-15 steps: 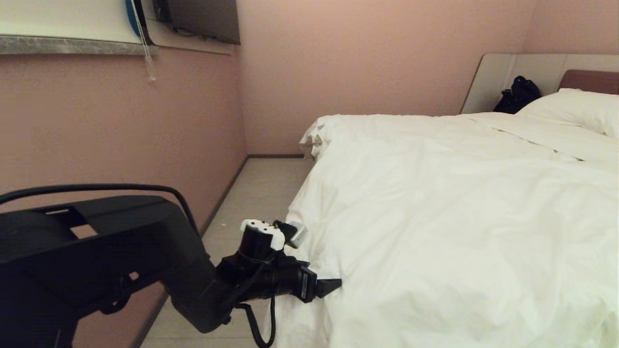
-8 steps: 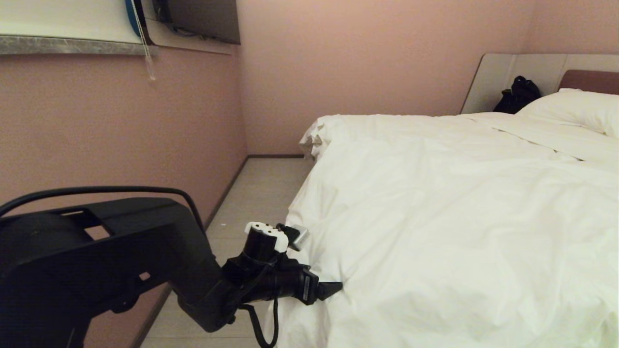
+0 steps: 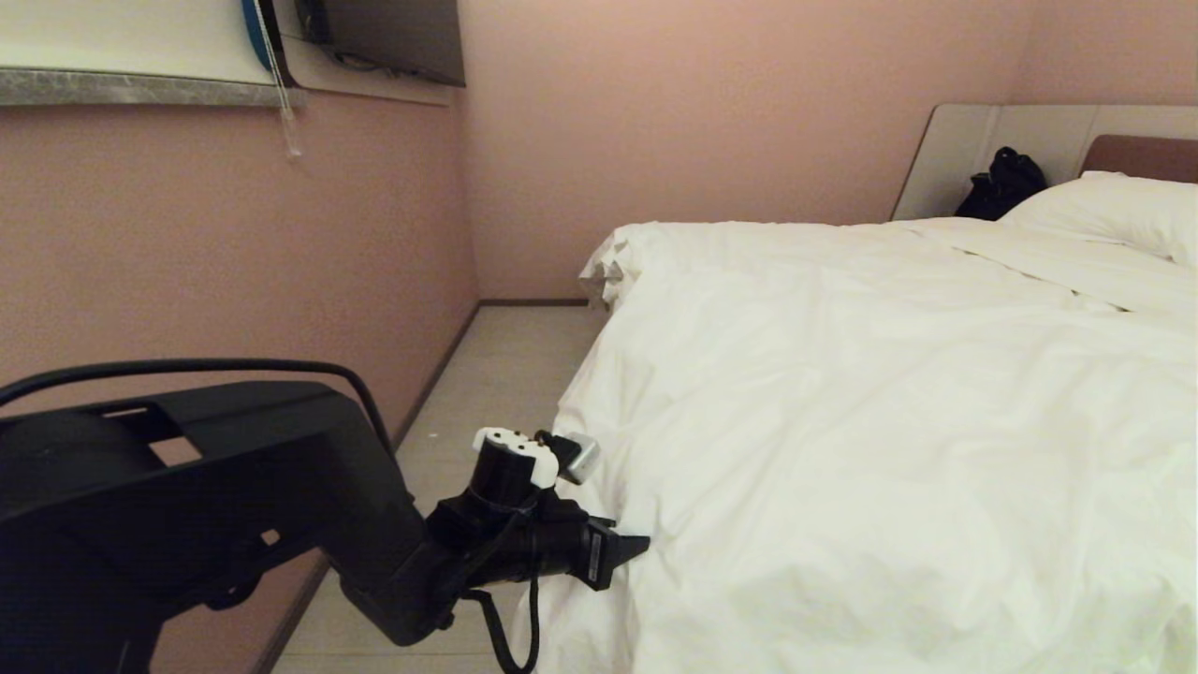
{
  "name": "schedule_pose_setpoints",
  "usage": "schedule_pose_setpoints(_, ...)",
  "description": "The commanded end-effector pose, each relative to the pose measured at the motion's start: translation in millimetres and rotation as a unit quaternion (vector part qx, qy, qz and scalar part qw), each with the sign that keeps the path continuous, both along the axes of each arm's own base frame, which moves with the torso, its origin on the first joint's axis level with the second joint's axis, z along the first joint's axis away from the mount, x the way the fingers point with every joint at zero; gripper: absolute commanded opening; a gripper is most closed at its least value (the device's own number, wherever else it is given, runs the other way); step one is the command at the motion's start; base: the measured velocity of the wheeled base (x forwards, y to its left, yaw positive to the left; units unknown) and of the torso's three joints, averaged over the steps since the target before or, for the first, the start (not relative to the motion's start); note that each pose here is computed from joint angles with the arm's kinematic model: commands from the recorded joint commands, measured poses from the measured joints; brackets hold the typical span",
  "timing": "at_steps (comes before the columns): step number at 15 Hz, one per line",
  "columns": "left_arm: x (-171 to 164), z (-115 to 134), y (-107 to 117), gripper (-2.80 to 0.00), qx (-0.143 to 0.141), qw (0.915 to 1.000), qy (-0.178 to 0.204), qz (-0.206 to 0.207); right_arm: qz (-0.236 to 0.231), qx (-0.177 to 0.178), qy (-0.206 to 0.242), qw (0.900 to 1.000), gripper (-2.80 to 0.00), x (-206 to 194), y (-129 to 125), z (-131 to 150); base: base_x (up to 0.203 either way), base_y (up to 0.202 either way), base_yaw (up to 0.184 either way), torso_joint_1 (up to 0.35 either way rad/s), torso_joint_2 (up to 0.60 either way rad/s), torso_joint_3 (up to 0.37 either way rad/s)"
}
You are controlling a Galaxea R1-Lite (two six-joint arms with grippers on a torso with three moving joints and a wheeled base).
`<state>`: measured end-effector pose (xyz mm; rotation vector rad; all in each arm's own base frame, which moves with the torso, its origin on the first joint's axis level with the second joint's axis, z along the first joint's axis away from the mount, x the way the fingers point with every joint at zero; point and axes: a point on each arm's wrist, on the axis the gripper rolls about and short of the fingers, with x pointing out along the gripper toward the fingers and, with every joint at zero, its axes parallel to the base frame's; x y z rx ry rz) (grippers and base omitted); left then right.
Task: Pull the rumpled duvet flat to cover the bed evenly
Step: Flatten the corners of the folded blanket
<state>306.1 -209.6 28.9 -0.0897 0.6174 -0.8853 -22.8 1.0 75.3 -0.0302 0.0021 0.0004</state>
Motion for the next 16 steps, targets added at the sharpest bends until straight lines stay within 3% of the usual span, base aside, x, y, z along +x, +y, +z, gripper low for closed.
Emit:
schedule_pose_setpoints(1, -1.5, 7.9, 0.5, -2.8, -0.007, 0.9999, -0.008, -0.001, 0.001, 0.0, 0.0, 1.0, -2.8, 0.0, 0.0, 0.0, 0.0, 0.0, 0.0, 0.0, 0.0, 0.0)
schedule_pose_setpoints(9, -12.6, 12.4, 7.4, -2.8, -0.004, 1.0, -0.001, -0.001, 0.0, 0.0, 0.0, 1.0, -2.8, 0.0, 0.0, 0.0, 0.0, 0.0, 0.0, 0.0, 0.0, 0.0)
schedule_pose_setpoints(16, -48.9, 33.7, 31.0, -2.8, -0.017, 0.9995, 0.023, 0.011, 0.0, 0.0, 0.0, 1.0, -2.8, 0.0, 0.0, 0.0, 0.0, 0.0, 0.0, 0.0, 0.0, 0.0)
